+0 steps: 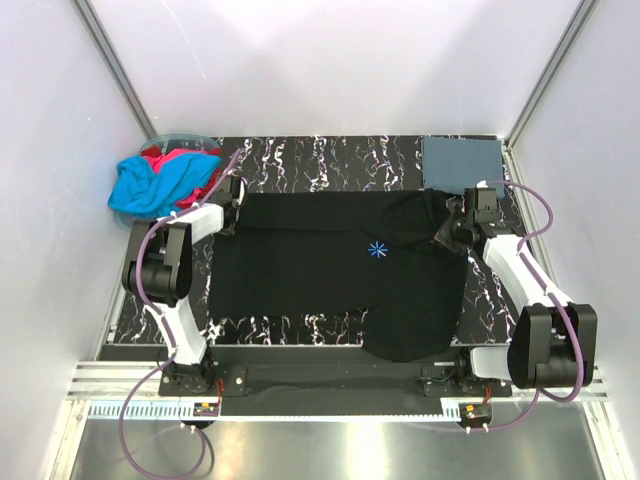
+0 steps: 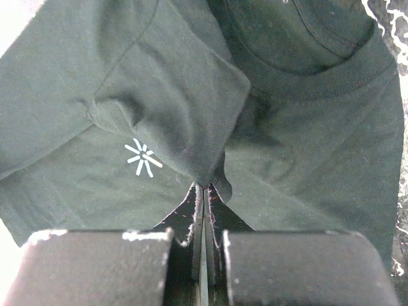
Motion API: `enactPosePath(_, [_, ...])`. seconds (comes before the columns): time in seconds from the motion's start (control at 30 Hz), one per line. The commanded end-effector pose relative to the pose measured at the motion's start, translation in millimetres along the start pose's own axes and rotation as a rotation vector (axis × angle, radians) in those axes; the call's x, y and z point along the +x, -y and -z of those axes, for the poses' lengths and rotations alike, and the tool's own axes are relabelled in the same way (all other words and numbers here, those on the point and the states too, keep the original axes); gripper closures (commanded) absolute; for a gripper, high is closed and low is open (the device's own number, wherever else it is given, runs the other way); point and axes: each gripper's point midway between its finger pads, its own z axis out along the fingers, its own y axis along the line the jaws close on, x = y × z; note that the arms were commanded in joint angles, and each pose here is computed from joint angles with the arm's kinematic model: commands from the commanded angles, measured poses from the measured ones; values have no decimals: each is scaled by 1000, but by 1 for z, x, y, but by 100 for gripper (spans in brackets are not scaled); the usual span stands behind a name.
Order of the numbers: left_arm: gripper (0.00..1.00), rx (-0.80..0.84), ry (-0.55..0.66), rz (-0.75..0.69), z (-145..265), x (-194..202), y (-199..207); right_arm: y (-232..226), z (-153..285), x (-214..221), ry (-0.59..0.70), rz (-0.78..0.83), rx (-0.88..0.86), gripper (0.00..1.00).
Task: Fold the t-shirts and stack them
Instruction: Fold the tshirt
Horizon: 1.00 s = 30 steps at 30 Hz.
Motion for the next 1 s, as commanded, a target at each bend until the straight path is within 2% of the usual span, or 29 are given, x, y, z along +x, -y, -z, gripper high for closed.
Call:
enactPosePath(0.0, [81,-112,3,-7,11,-12,-20,-5,7,-3,22,-14,-27,100])
enactPosePath(0.1, [74,-158,11,5,20,-16,-30,-7,9,7,-14,-39,-54,98])
enactPosePath(0.13, [70,-155,30,16,26,-21,-27,-7,8,10,-24,-46,-54,95])
enactPosePath(0.2, [67,-154,49,32,32,-25,-24,0,7,14,-32,-59,-22,89])
enactPosePath(0.23, [65,-145,75,56,39,-31,-22,3,7,15,-34,-63,-5,83])
enactPosePath(0.27, [65,-135,74,65,41,-28,-20,9,9,17,-36,-71,27,72])
enactPosePath(0.4, [61,-129,118,119,55,-36,-25,13,20,7,-1,-83,72,60])
enactPosePath(0.47, [52,-124,160,157,69,-48,-30,24,27,2,26,-88,143,58])
enactPosePath(0.6, [50,-142,239,183,101,-67,-47,47,42,-20,108,-151,244,57])
enactPosePath(0.73, [49,-126,361,199,142,-98,-56,46,42,-22,113,-229,231,56])
enactPosePath(0.87, [47,14,518,246,188,-126,-39,57,17,-6,53,-325,274,58])
enactPosePath(0.97, [46,222,601,295,213,-140,-7,60,-2,-6,60,-373,276,60])
